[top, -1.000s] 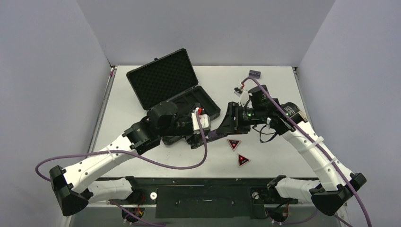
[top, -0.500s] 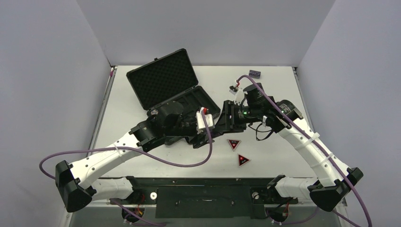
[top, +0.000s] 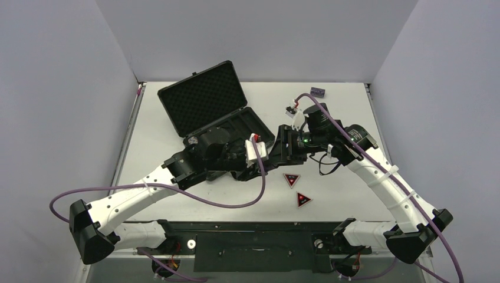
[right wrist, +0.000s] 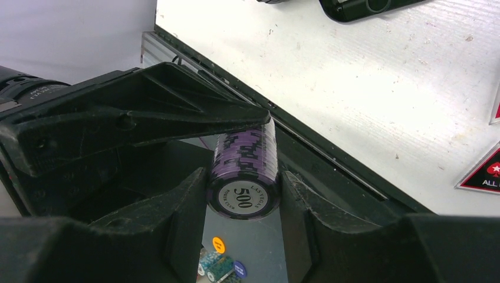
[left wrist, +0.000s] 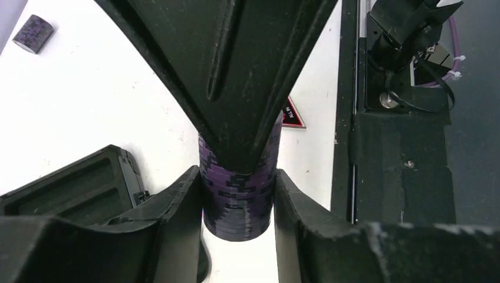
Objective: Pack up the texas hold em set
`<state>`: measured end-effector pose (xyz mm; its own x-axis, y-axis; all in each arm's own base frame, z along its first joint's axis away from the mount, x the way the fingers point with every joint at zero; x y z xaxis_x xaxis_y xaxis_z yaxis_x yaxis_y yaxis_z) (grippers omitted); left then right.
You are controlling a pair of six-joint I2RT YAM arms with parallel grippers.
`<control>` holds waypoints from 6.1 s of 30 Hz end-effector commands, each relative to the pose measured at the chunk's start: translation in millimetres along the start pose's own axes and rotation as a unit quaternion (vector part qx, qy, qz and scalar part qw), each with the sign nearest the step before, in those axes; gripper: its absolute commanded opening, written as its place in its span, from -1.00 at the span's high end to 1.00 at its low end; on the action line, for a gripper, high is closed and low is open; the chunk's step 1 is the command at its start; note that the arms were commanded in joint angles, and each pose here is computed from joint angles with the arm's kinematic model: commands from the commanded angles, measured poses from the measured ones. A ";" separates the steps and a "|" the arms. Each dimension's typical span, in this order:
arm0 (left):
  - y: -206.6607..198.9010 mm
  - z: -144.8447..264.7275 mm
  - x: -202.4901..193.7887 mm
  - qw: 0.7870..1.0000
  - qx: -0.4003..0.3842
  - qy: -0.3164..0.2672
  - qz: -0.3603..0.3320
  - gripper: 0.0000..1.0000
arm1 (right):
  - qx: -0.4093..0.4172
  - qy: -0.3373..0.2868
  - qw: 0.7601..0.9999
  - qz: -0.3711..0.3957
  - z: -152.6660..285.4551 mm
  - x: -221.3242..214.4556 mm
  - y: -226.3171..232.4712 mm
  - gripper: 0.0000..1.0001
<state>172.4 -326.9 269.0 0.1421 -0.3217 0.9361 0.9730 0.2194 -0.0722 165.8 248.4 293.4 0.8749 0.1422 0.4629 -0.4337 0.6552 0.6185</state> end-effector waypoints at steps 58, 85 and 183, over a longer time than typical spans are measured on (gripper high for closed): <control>175.9 142.3 -45.3 0.701 0.577 -0.178 0.379 1.00 | -0.126 -0.133 0.973 -0.141 49.1 35.9 -102.6 -0.40; 249.0 89.6 -140.1 0.593 0.600 -0.063 0.533 1.00 | -0.160 -0.094 0.969 -0.165 42.9 5.2 -131.2 -0.38; 237.9 93.4 -144.6 0.585 0.630 0.043 0.509 0.14 | -0.187 -0.098 0.960 -0.185 45.7 7.0 -138.6 -0.36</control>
<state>374.2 -137.3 122.9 0.5952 0.6116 0.5213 -0.6206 0.7619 -0.1853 222.5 128.9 232.8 0.9069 -0.2470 0.3414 0.0406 0.8576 0.5127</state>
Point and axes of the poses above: each gripper's point midway between its finger pads, its own z axis back along the fingers, its own y axis along the line the jaws close on, x = y × z, the point moved 1 cm from there along z, back along the fingers, and after that the axes turned 10 degrees about z, right-handed, at the moved point
